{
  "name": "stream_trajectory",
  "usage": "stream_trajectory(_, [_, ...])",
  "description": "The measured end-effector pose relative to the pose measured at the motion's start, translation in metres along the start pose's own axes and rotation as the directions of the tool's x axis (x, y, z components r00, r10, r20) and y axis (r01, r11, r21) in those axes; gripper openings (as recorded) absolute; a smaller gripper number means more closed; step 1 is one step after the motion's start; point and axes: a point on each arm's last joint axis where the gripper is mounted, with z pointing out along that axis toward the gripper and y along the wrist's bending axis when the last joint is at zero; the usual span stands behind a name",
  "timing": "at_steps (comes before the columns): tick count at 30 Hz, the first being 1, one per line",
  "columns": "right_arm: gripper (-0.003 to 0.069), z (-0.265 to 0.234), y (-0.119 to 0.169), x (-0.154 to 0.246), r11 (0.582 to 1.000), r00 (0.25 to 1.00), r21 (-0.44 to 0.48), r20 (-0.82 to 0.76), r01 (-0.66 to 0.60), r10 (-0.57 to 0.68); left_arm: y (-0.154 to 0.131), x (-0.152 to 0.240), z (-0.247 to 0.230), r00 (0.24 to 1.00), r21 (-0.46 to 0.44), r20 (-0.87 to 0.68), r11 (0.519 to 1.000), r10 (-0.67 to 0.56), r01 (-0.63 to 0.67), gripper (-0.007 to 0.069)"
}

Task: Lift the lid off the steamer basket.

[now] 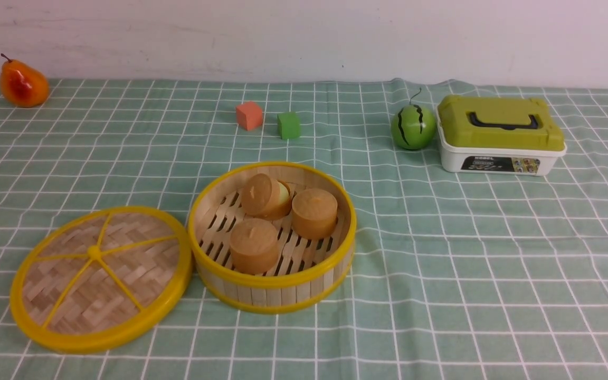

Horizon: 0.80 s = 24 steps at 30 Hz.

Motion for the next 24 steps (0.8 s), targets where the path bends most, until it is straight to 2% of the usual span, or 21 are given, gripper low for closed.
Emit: stream_trajectory(24, [0.0241,0.0000,0.0000,0.0000,1.000,1.000,0.000,0.000,0.000,0.000,0.0000,0.0000,0.0000,1.000,0.000,0.000,1.000,0.000,0.000,0.0058])
